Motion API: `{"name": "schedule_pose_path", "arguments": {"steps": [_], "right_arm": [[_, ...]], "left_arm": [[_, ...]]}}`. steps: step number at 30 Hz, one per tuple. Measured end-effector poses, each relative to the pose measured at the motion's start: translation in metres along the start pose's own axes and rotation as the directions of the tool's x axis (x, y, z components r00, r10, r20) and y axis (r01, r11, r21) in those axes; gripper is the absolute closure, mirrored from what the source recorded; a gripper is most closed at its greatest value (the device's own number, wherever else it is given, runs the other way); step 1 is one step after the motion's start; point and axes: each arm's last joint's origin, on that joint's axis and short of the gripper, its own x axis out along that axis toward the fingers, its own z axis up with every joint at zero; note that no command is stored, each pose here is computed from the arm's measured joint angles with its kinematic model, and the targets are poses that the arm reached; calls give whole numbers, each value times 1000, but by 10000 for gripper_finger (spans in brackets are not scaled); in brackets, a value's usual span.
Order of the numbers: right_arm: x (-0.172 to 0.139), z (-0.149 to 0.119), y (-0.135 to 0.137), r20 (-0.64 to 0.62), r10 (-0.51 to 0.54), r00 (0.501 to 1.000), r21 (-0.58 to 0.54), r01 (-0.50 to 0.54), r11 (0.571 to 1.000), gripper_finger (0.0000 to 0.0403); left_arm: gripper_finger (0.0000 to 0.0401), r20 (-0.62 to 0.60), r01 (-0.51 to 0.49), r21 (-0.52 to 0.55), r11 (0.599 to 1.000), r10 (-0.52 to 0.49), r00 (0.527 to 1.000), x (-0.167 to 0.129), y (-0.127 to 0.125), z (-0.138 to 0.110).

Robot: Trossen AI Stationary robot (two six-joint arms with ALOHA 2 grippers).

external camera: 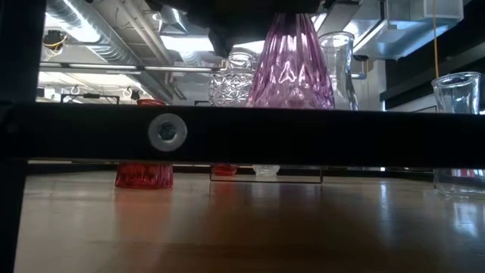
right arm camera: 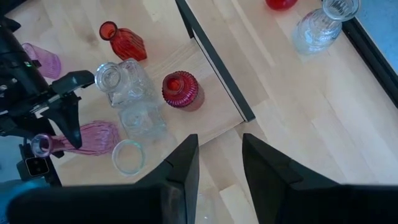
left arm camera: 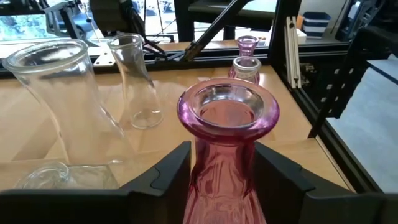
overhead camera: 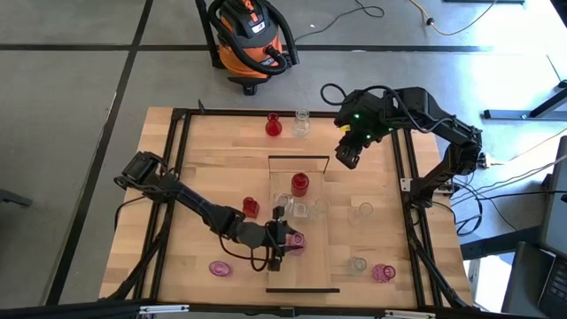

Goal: Sort vases onto shelf
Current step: Put the light violet vase on the shelf

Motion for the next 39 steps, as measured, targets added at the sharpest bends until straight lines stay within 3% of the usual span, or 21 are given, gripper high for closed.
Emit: {"name": "schedule_pose_path", "arguments": {"steps": [12, 18, 29, 32, 39], "right_arm": [[0, 0, 0, 0, 0, 1000, -6, 0, 1000, 296], [0, 0, 0, 0, 0, 1000, -6, 0, 1000, 296], [0, 0, 0, 0, -1, 1000, -12, 1, 1000, 296], [0, 0, 0, 0, -1, 1000, -24, 1, 1000, 296], [0, 0, 0, 0, -1, 1000, -33, 1, 999, 296]], "left_arm": [[239, 16, -1, -33, 999, 1, 1000, 0, 0, 2], [238, 88, 15, -56, 998, -10, 996, -3, -1, 12], [238, 114, -102, 67, 992, 94, 989, -23, 0, 32], [238, 122, -106, 57, 993, 98, 988, -23, 2, 33], [270, 112, -49, 21, 999, 47, 993, -19, 9, 34]]}}
